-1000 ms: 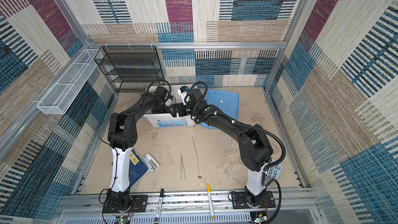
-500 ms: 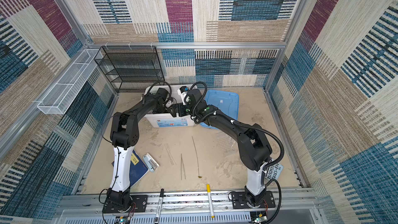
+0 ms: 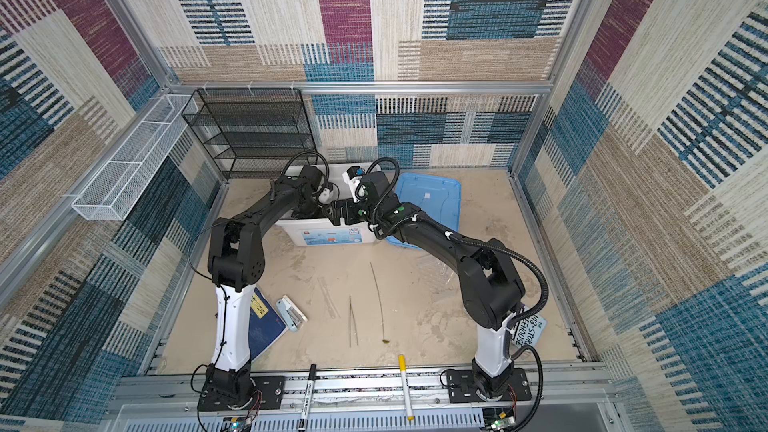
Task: Organize the chemistry lab equipment
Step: 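Open the left gripper to release the dish inside the bin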
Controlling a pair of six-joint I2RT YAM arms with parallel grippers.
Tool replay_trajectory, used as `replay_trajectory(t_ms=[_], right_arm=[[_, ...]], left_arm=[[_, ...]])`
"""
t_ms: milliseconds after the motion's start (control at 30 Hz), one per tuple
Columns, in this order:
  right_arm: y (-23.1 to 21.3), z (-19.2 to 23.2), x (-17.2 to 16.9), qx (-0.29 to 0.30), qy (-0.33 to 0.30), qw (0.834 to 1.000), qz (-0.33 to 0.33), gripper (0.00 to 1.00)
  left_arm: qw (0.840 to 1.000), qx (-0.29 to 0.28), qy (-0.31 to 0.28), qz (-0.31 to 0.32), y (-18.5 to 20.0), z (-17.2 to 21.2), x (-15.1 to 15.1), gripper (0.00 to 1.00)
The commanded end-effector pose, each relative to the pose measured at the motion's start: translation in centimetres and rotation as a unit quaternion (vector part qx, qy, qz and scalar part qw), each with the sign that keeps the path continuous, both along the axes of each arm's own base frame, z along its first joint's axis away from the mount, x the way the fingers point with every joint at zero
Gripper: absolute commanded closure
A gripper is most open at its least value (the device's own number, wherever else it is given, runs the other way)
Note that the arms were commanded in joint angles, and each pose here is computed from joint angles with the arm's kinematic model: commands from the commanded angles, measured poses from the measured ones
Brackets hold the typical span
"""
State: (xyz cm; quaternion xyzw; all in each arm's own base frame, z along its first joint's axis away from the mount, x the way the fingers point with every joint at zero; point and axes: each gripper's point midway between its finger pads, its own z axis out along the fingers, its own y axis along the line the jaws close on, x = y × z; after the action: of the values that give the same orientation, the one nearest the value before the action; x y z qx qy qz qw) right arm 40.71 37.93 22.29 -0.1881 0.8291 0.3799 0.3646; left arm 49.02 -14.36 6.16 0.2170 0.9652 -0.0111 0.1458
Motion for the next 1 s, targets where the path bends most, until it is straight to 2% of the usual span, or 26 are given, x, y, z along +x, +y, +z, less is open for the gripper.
replay_trajectory(t_ms=[0,200,467,600,767,967], right_arm=[[-0.1,0.7,-0.1,0.007,0.002,1.000,-0.004,0.00],[-0.5,1.7,-0.3,0.003,-0.008,1.000,-0.008,0.00],[-2.1,6.5,-2.7,0.001,-0.093,0.995,0.025,0.00],[-3.8,8.2,-4.3,-0.012,-0.130,0.991,0.026,0.01],[-6.5,9.3,-5.5,-0.033,-0.165,0.986,-0.008,0.01],[-8.3,9.2,-6.7,-0.048,-0.158,0.986,-0.024,0.01]], left_arm=[[1.000,-0.007,-0.005,-0.003,-0.1,1.0,-0.1,0.01],[0.999,-0.019,-0.028,0.012,-0.2,3.5,0.2,0.01],[0.992,-0.067,-0.094,0.052,-0.3,12.4,-0.5,0.01],[0.984,-0.109,-0.119,0.076,-0.6,16.5,-1.9,0.01],[0.972,-0.183,-0.108,0.102,-1.7,19.6,-4.8,0.01],[0.962,-0.228,-0.107,0.104,-2.2,22.4,-9.1,0.01]])
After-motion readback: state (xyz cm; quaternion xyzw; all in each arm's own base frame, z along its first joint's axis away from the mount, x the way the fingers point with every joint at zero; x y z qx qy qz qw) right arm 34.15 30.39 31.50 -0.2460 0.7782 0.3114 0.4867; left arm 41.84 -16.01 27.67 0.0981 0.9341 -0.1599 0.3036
